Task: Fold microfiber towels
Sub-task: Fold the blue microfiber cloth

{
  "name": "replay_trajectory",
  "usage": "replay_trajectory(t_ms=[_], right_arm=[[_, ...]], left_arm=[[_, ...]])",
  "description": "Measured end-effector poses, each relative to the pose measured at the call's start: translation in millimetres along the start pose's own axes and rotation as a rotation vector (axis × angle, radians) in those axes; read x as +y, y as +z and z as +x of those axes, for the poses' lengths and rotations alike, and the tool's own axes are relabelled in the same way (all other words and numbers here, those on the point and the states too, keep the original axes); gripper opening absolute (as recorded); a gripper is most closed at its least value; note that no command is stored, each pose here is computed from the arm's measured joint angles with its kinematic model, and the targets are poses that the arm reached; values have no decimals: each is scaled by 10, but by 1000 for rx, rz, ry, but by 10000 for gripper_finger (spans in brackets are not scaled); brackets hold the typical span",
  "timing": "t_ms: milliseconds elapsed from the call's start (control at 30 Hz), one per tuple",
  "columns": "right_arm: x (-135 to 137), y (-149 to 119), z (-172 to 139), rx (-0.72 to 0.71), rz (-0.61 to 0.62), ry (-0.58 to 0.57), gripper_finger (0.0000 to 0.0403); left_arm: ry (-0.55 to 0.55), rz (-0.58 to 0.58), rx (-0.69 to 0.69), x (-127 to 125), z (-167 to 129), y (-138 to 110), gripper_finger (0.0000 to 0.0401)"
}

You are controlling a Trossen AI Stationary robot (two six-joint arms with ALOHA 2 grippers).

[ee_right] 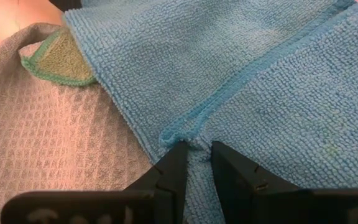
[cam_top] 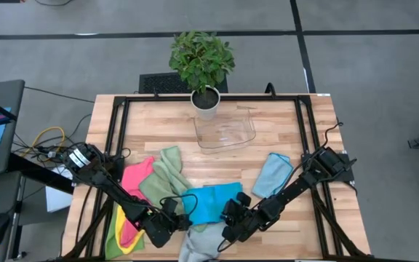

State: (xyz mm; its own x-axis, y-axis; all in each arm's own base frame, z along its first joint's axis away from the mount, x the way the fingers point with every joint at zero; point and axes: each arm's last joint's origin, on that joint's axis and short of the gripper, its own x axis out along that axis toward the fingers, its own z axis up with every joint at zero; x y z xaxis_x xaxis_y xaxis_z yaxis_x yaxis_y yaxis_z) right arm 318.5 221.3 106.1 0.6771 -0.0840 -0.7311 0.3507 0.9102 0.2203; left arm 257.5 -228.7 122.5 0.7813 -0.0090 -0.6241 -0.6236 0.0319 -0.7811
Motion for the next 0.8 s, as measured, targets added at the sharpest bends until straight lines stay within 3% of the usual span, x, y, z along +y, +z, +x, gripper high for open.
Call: replay_trajectory(t_ms=[167, 533, 800], right_arm=[[2, 6, -7, -2, 1, 2, 100], [49, 158, -196, -38, -18, 45, 100], [42, 131, -163, -34, -32, 36, 100]], left_arm=[[-22, -19, 27, -28, -1, -21, 5], [-64, -29, 94, -97, 2, -54, 1], [-79, -23, 100, -194, -53, -2, 0]])
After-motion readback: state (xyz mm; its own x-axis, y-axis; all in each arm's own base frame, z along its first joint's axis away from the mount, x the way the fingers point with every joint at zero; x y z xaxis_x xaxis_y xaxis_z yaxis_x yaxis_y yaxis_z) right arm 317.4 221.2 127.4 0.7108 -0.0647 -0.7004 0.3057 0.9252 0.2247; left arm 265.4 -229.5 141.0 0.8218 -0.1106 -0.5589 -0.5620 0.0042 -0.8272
